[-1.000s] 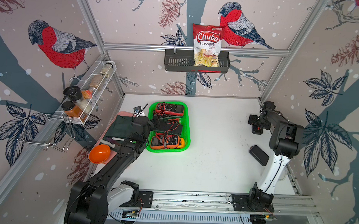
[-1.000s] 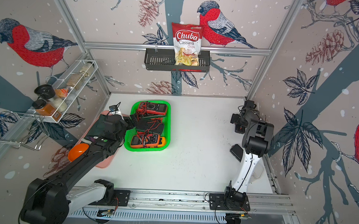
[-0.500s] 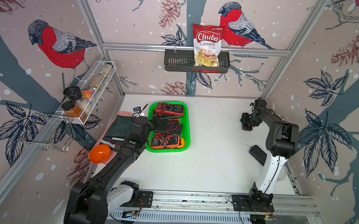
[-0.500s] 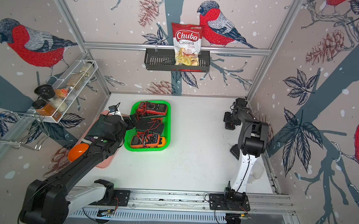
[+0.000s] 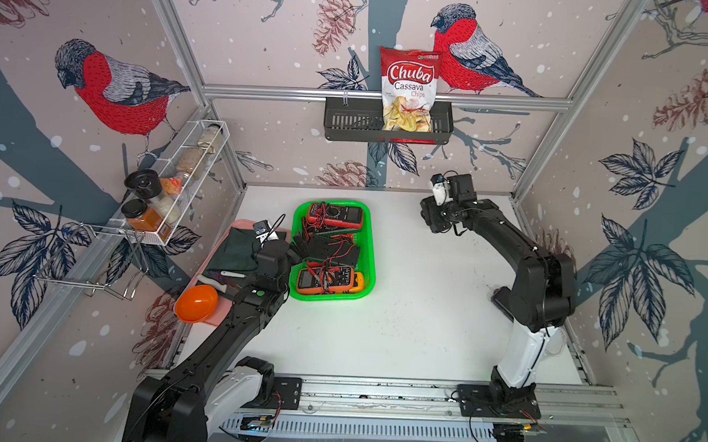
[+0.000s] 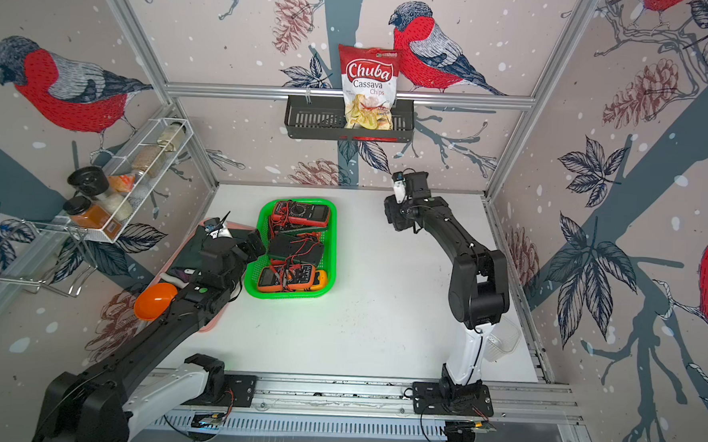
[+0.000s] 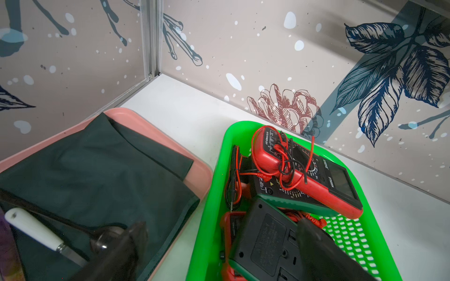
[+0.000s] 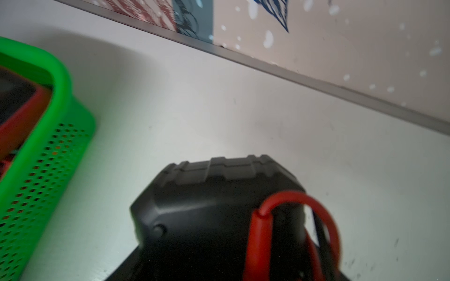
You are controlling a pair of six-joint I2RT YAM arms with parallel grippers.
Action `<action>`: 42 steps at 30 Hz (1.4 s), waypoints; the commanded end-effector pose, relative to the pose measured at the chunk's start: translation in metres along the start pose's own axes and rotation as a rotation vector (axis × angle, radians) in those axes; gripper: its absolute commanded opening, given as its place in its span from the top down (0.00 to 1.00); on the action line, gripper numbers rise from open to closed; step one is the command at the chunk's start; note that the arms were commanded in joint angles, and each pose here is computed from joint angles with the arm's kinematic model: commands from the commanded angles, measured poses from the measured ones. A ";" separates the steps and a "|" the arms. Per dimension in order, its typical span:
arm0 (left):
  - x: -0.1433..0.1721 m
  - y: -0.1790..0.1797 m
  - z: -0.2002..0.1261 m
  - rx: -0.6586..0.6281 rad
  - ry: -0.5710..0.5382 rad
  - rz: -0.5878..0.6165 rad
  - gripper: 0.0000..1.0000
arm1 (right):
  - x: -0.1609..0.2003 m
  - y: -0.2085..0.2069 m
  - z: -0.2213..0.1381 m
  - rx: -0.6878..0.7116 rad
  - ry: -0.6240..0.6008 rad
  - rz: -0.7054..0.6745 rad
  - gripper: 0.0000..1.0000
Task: Put the multimeter into the basket
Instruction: Pick up the multimeter from the center of the board, then place the multimeter in the basket.
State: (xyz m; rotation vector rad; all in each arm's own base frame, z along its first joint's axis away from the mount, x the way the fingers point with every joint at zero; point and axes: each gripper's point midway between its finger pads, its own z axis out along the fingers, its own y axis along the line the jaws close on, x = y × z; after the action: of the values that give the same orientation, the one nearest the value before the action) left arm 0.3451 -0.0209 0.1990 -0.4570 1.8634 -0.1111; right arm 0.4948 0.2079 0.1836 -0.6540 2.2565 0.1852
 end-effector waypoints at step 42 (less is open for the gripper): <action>-0.015 0.019 -0.010 -0.064 -0.118 -0.093 0.02 | -0.034 0.329 0.057 -0.307 -0.128 -0.778 0.51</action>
State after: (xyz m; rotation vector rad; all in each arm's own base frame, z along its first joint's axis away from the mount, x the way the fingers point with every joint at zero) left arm 0.3334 -0.0024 0.2026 -0.5660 1.7740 -0.0784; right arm 0.3779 0.5114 0.1379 -1.5893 1.7716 0.1643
